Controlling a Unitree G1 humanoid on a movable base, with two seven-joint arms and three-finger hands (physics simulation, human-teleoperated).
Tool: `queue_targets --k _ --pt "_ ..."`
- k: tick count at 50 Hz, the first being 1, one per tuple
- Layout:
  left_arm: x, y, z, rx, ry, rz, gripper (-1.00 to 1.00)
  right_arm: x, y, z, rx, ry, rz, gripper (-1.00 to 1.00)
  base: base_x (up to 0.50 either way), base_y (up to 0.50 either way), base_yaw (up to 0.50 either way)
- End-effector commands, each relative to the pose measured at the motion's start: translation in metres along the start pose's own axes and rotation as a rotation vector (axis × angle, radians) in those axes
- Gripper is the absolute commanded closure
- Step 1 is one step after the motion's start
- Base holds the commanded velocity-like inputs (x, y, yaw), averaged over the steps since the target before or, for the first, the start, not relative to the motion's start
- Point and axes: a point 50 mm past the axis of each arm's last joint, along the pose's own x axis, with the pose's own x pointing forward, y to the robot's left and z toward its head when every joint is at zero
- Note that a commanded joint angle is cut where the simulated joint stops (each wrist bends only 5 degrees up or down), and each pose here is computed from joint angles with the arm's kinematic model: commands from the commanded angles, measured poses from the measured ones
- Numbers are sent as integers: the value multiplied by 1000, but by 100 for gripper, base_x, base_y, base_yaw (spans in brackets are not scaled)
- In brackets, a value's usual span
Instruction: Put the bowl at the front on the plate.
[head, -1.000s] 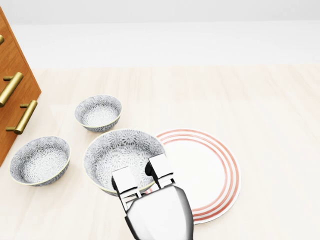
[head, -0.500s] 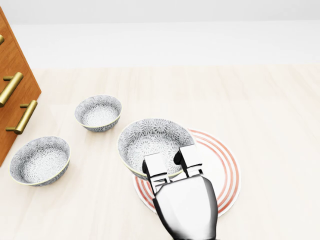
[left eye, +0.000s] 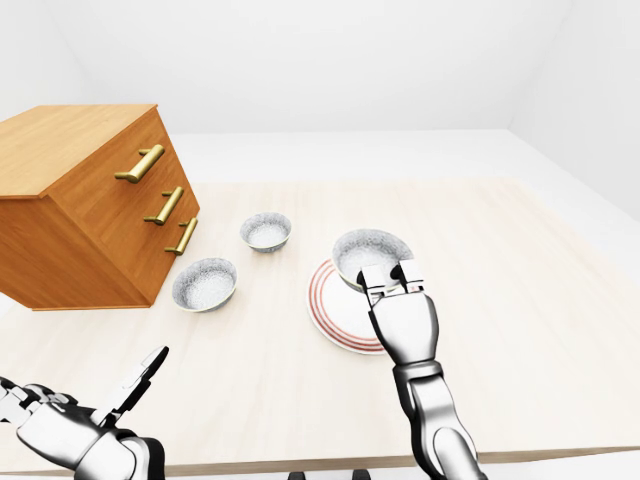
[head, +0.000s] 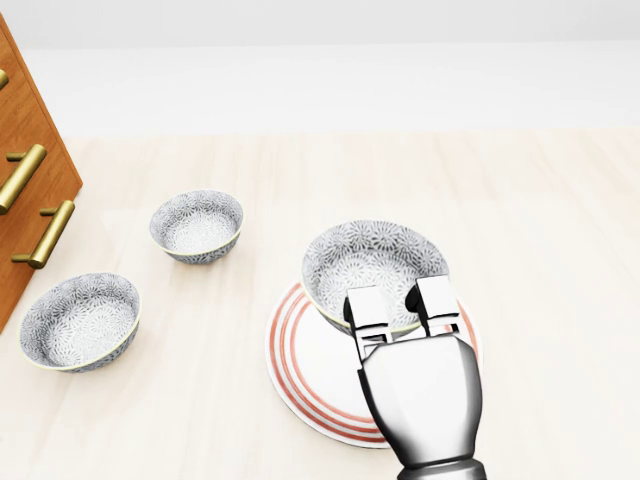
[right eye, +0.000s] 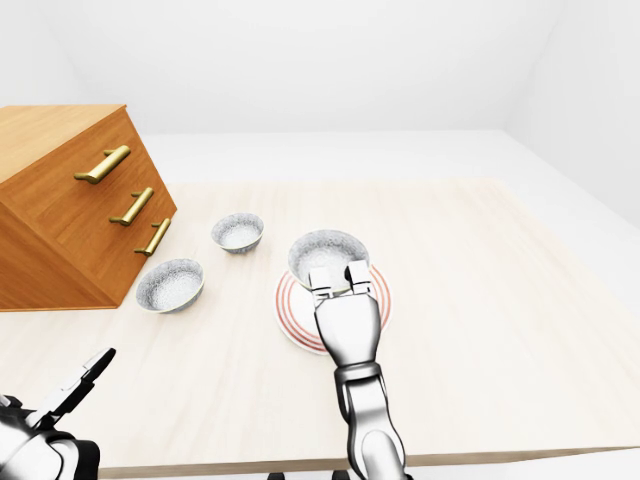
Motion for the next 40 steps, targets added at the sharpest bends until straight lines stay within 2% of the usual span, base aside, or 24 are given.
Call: queue_targets --k 1,6,7,8,12,32,40 --pt "0 0 -1 3 1 1 -100 3 4 -4 -118 -11 -55 100 0 0 0" --pt "0 -1 -3 9 8 -5 -100 2 3 -4 -89 -4 -65 100 0 0 0" --pt "0 -1 -3 10 9 -6 -100 2 5 -5 -82 -1 -55 100 0 0 0" --pt "0 -1 -3 9 9 -6 -100 1 9 -4 -139 -27 -20 100 0 0 0" --pt "0 -2 -5 13 14 -6 -100 -3 12 -4 -105 -17 4 100 0 0 0" --pt "0 -2 -5 14 15 -9 -100 -4 12 -4 -104 -17 4 100 0 0 0" --pt "1 -1 -4 7 13 -6 -100 4 22 4 -125 -50 36 100 0 0 0"
